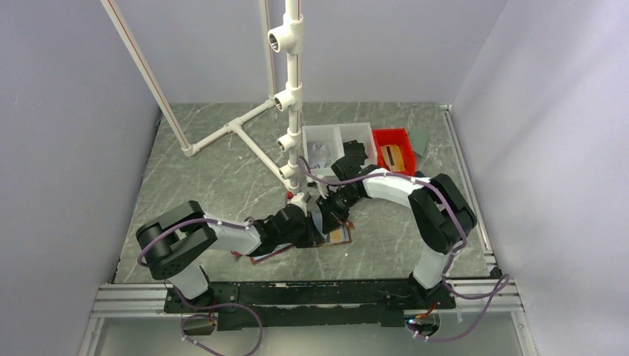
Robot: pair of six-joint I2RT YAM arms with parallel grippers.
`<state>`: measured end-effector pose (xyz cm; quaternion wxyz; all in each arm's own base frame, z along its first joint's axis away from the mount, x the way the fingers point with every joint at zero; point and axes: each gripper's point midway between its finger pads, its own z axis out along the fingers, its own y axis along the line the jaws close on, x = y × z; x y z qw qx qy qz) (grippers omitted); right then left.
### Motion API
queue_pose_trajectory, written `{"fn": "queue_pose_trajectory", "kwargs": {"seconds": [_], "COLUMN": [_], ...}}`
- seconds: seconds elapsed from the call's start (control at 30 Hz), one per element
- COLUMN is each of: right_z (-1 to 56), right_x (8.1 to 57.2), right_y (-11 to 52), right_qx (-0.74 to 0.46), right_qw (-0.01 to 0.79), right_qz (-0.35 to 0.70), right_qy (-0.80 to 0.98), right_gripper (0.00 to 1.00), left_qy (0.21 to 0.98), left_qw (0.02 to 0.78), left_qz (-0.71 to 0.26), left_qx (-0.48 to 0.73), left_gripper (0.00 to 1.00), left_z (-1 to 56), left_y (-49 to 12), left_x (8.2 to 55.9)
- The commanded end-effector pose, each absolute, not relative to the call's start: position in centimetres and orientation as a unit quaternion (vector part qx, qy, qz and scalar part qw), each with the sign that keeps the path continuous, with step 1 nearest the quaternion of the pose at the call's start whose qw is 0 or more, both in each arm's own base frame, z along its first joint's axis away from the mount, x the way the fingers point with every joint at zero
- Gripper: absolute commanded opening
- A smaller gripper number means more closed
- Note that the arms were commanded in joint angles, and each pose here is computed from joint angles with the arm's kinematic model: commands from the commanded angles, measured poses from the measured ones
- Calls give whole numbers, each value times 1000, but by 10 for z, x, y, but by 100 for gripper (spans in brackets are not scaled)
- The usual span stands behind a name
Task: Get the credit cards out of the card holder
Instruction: Open the card holder at the center of the board.
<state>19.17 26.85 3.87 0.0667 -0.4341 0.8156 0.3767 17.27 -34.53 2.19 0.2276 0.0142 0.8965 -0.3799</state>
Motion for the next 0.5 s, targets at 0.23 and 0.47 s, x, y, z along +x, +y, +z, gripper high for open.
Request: {"fn": "queue_pose_trajectory", "kwargs": {"seconds": [0.23,0.47], "right_z": [59,31], "right_x": [226,230], "right_y": [239,235], "right_qx": [-497,-489], "right_qw": [150,121], "right_qz": [293,244], "right_qy": [803,829], "right_gripper": [11,9], "left_qy": [925,891], "left_qw": [185,185], "left_qz": [-333,-415], "left_qx": [-5,9], "left_gripper": [12,23], "left_z": [-24,-11], "left_y": [-306,-323], "left_x": [149,146]}}
